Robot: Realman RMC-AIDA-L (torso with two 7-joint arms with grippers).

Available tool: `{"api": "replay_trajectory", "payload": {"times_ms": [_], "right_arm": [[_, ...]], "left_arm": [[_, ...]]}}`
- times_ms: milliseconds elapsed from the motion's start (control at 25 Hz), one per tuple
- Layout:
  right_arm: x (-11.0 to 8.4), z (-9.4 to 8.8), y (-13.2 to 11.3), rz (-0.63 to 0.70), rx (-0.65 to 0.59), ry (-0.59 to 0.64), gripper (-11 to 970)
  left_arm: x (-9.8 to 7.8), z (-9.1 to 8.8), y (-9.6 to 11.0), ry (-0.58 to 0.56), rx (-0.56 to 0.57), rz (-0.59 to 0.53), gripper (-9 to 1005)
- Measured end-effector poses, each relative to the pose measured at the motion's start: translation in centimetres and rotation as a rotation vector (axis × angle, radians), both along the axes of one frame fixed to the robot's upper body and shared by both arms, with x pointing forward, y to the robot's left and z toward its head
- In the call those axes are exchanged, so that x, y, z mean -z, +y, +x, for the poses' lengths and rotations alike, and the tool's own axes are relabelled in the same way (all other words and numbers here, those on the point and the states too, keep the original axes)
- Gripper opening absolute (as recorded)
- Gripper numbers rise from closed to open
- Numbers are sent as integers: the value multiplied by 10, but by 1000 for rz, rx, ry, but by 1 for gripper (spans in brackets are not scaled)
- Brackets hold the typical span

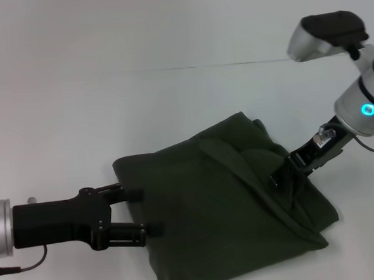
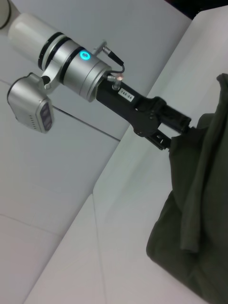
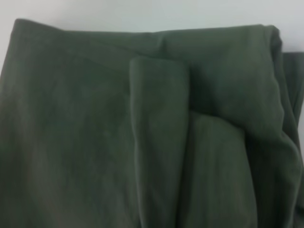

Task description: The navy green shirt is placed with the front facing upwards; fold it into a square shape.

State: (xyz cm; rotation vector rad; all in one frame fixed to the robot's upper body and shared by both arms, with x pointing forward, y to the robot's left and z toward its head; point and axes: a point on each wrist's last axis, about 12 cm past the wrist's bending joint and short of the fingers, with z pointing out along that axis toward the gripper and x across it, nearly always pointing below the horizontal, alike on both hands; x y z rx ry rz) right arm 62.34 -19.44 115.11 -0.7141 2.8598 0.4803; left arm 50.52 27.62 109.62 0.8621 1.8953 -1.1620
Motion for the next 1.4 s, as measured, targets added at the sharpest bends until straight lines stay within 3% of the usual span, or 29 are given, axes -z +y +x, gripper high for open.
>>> {"api": "replay_trajectory", "payload": {"times_ms": [280,560,640,960,1200,1400], "right_arm": [[6,-4,-15,182,68,51,851],[15,-4,-12,183,62,46,851],[15,-4,-8,183,55,41,851],[17,-3,8,155,10,23,816],[19,-1,15,111,-12,-6,663],[18,1,16,108,-20,-25,414]], "left_arm": [[1,3,-5,1,21,3,927],[-1,5,-6,-4,30,0,917],[-1,5,-6,-5,31,0,836],[-2,5,-4,-1,29,0,838],[-2,5,-5,-1,31,0,839],[-1,4,-5,-2,32,1,838]]}}
